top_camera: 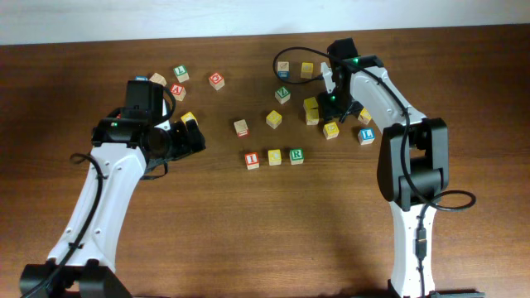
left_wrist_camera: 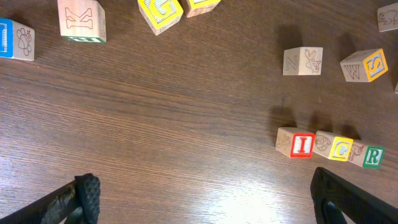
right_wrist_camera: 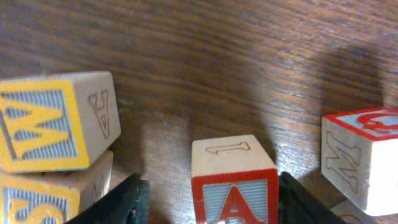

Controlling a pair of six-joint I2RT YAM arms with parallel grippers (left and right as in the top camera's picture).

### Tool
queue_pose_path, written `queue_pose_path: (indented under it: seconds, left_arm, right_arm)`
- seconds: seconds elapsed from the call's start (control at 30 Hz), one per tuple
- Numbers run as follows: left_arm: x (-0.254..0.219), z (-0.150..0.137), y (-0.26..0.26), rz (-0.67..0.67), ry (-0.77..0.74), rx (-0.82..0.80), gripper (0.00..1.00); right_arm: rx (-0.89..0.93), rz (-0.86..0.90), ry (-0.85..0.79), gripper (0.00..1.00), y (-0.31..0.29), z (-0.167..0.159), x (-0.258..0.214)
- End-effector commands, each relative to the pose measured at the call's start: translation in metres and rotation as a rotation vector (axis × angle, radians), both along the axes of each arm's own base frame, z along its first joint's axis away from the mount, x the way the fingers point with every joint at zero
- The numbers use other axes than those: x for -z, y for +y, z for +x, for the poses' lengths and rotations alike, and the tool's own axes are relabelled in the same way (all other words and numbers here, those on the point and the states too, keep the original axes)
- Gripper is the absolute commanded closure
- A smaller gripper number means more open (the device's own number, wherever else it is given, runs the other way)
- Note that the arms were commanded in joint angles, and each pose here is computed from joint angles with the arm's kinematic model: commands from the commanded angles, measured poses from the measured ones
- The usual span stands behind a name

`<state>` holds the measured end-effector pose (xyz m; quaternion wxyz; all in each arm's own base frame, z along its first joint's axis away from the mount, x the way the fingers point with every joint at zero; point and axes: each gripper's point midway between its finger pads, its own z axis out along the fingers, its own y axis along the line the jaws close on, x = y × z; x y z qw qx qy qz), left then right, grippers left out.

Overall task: Spell out ICRA
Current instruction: 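Lower the right gripper and grasp the red A block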

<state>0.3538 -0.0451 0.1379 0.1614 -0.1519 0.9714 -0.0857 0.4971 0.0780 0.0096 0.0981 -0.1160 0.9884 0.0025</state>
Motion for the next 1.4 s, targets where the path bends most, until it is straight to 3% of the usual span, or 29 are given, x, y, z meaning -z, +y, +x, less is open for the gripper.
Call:
queue_pose_path:
  seconds: [0.0,0.33,0.47,0.73,0.97,1.2,1.37]
  left_arm:
    - [0.001,0.001,0.001,0.007,0.001,-0.008,0.01]
    - [0.001,0.001,0.001,0.007,0.001,-0.009,0.01]
    - [0.001,0.001,0.001,0.007,0.001,-0.008,0.01]
    - [0.001,0.001,0.001,0.007,0.001,-0.009,0.01]
    - [0.001,0.001,0.001,0.007,0.001,-0.008,0.01]
    - [0.001,0.001,0.001,0.007,0.001,-0.008,0.01]
    - [0.001,0.001,0.001,0.007,0.001,-0.009,0.01]
  right_arm:
    - [0.024,-0.005,-0.008,0.55,-0.008,0.004,0.004]
    - [0.036,0.003,-0.030,0.75,-0.010,0.010,0.002]
    - [0.038,0.003,-0.028,0.75,-0.010,0.010,-0.003]
    - [0.078,0.008,0.006,0.80,-0.010,0.005,-0.060]
    - [0.057,0.204,0.247,0.78,0.022,-0.058,-0.108]
    - [0.028,0.167,0.444,0.76,0.037,-0.106,-0.092]
    - [0.055,0.133,0.510,0.76,0.062,-0.125,-0.040]
